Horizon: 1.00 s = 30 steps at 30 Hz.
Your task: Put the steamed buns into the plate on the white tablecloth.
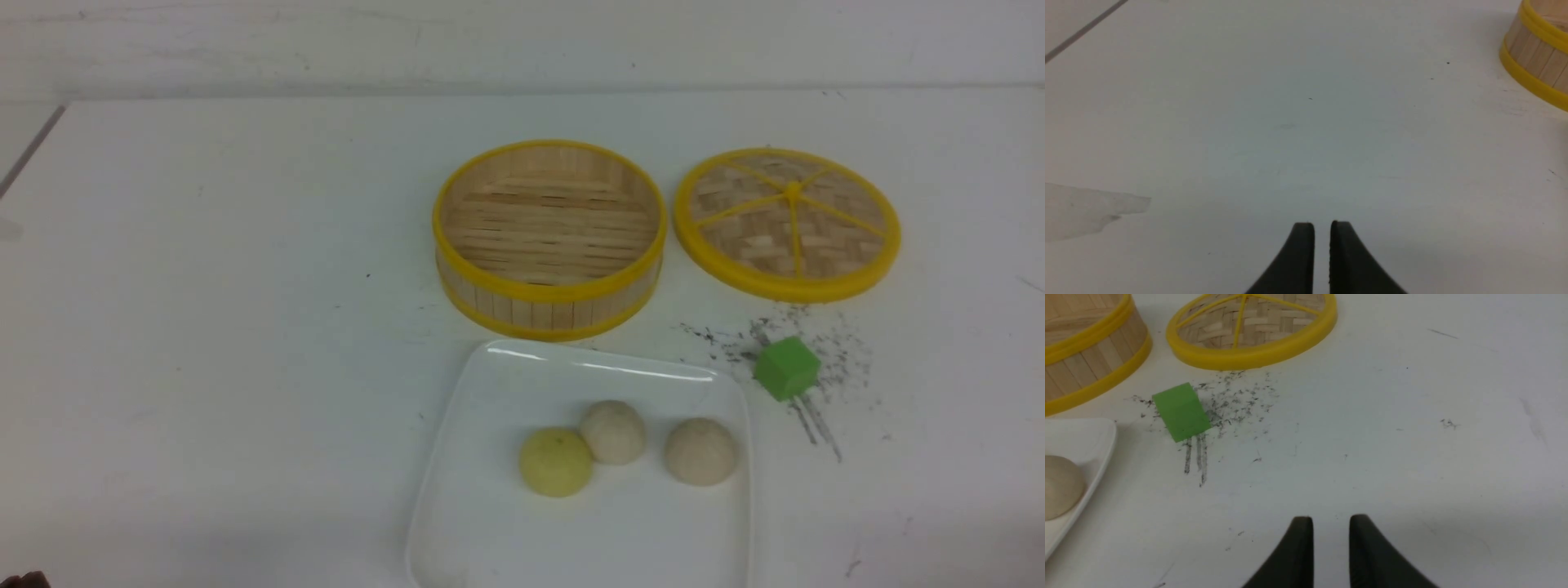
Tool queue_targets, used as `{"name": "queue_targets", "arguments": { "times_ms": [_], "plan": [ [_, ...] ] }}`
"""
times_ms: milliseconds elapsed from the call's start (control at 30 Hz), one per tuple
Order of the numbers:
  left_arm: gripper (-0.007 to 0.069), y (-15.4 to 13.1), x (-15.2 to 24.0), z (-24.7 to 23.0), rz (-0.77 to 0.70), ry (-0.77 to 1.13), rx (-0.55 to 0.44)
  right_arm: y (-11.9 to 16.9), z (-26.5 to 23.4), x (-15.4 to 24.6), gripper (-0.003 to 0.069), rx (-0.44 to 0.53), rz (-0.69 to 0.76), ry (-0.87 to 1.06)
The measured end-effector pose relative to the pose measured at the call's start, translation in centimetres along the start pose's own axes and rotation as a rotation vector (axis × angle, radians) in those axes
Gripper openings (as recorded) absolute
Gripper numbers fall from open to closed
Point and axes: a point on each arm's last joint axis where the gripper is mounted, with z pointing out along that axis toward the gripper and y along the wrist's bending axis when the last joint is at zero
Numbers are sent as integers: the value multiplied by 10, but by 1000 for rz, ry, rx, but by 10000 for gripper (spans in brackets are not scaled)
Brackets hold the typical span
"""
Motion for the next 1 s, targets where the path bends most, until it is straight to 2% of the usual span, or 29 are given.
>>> {"name": "queue_targets", "arguments": {
  "times_ms": [1000],
  "plan": [
    [113, 1, 0, 0, 15, 0, -6, 0, 0, 0, 197, 0, 0, 0]
  ]
}}
